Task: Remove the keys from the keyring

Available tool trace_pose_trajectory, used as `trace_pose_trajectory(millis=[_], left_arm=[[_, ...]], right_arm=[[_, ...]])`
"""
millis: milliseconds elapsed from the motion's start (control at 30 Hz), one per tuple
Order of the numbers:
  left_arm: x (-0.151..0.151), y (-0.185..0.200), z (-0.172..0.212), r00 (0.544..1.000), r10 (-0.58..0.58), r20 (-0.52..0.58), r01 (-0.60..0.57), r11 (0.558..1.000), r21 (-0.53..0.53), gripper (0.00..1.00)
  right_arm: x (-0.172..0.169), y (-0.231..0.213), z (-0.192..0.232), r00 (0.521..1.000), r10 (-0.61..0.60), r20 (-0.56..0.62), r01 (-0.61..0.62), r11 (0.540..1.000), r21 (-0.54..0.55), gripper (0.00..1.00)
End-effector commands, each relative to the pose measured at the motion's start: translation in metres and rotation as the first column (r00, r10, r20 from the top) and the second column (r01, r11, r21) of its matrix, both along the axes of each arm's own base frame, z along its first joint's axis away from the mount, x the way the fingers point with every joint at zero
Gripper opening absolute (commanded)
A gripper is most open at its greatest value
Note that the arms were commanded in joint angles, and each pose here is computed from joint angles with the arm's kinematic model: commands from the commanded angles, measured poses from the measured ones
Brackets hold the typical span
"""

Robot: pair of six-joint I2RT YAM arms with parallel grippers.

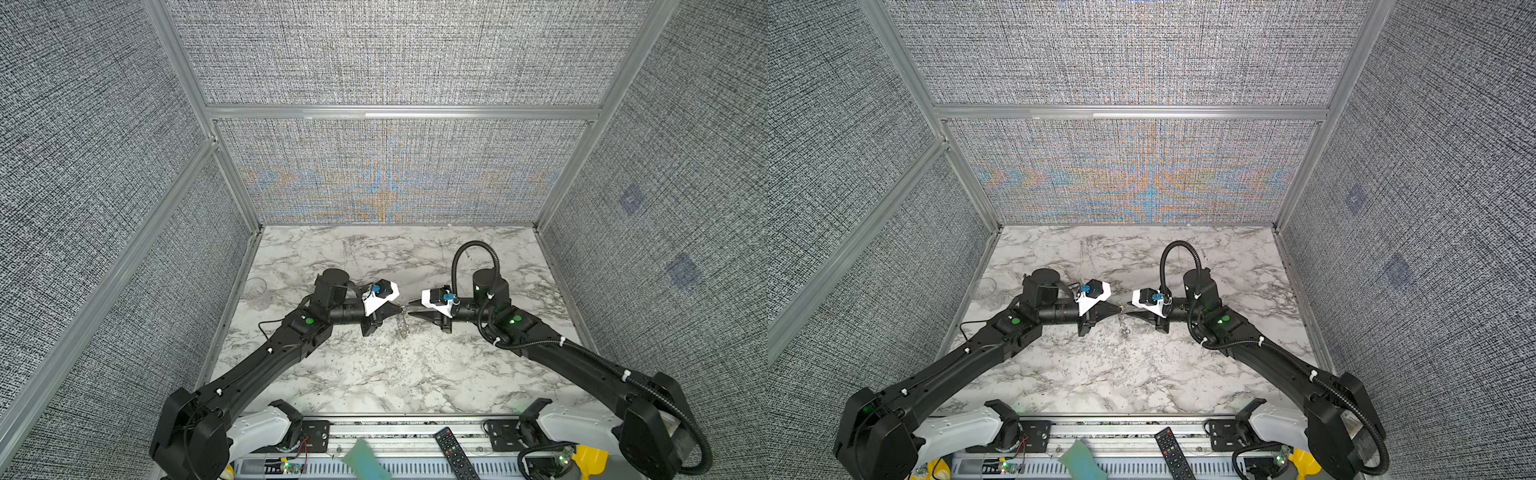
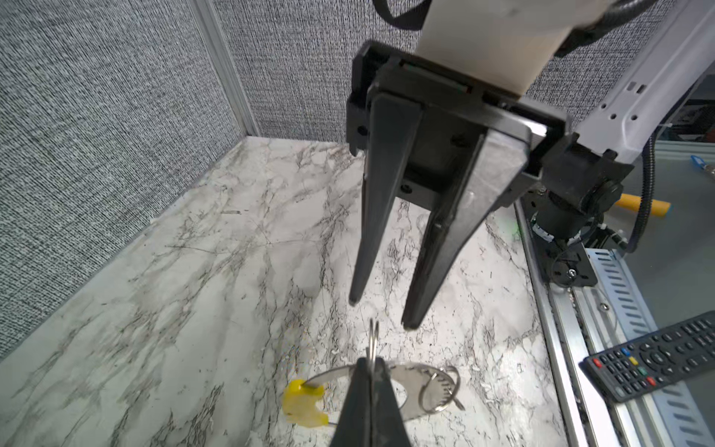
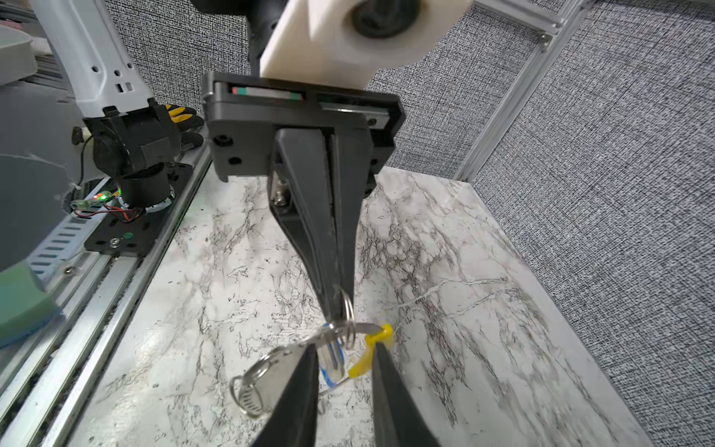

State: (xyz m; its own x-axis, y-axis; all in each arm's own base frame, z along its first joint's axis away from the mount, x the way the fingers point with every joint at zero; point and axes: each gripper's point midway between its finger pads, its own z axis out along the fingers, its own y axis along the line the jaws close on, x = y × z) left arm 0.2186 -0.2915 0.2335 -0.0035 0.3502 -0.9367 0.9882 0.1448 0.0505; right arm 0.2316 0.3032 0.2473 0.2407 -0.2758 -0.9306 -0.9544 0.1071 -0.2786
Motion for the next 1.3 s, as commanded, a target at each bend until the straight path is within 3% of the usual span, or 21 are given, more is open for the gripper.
trace_pose_trajectory(millis=[0,533,1067,1167,1267], left_arm=[[-0.005,0.004,-0.012,0.999,-0.022,-0.029,0.024,0.998,0.061,0.00],[-0.005,0.004,-0.013,0.999,-0.023,-0.027,0.024,0.997,0.069,0.00],[-0.005,0.005,-0.012,1.000,-0.018,-0.013,0.019,0.998,0.066,0.00],[-0.006,0.004,-0.014,1.000,-0.022,-0.017,0.023,0.997,0.068,0.00],[-0.007,0.004,-0.014,1.000,-0.025,-0.018,0.026,0.998,0.063,0.00]], right_arm=[[-0.004,0.004,0.002,0.999,0.029,-0.029,-0.028,0.999,0.025,0.23],[-0.003,0.013,-0.002,0.992,0.069,-0.105,-0.064,0.997,0.052,0.11],[-0.003,0.016,-0.011,0.980,0.085,-0.181,-0.084,0.996,0.015,0.12],[-0.003,0.017,-0.011,0.981,0.086,-0.177,-0.085,0.996,0.016,0.02],[-0.004,0.017,-0.012,0.980,0.089,-0.180,-0.087,0.996,0.017,0.00]])
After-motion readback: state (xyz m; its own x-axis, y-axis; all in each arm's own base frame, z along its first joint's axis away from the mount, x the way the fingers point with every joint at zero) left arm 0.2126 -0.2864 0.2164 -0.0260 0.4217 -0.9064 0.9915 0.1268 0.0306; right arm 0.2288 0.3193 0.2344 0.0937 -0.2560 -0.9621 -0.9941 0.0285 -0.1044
